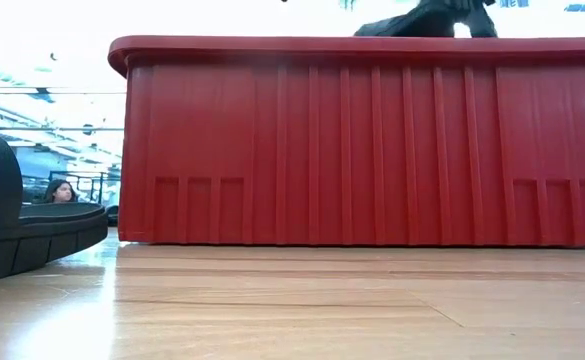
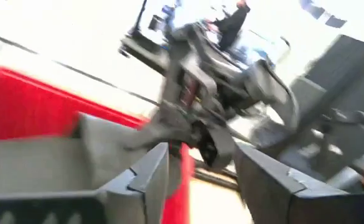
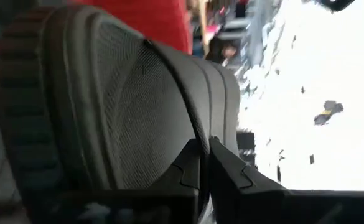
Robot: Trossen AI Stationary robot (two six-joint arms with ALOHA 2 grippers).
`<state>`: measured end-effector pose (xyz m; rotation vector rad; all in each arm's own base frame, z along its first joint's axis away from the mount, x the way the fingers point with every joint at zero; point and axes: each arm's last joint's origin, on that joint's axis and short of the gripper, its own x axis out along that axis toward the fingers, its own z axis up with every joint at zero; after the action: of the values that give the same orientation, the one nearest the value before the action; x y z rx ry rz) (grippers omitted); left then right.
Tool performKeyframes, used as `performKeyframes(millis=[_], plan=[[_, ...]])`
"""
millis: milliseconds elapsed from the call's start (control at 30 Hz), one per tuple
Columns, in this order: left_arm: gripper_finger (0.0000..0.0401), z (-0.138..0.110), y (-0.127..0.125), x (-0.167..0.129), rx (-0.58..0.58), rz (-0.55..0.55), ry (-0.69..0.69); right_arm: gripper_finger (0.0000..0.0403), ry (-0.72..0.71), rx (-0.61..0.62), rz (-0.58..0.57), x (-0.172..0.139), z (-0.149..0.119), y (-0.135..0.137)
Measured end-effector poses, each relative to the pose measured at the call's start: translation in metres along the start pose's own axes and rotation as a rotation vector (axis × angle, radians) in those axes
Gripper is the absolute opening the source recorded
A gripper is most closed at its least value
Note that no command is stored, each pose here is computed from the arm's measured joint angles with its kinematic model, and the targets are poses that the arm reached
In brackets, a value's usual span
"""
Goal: Pick and place slides into bin
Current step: Put the black slide into the red bin
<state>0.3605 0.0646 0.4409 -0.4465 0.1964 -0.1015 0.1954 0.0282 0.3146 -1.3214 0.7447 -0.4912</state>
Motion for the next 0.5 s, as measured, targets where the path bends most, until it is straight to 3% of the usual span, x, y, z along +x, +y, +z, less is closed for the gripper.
performKeyframes(millis=[167,400,500], plan=[[0.0201,0.013,-0.013,-0.026,0.044,0.047,-0.08,0.0001,0.111,0.058,0.037,0.002,-0.013,0.008],[0.0196,0.016,-0.02,-0.036,0.053,0.049,-0.095,0.0001,0.174,0.08,0.083,0.001,-0.022,0.018],[0.019,0.014,-0.019,-0.036,0.047,0.058,-0.075,0.0001,0.187,0.092,0.164,-0.001,-0.029,0.026]])
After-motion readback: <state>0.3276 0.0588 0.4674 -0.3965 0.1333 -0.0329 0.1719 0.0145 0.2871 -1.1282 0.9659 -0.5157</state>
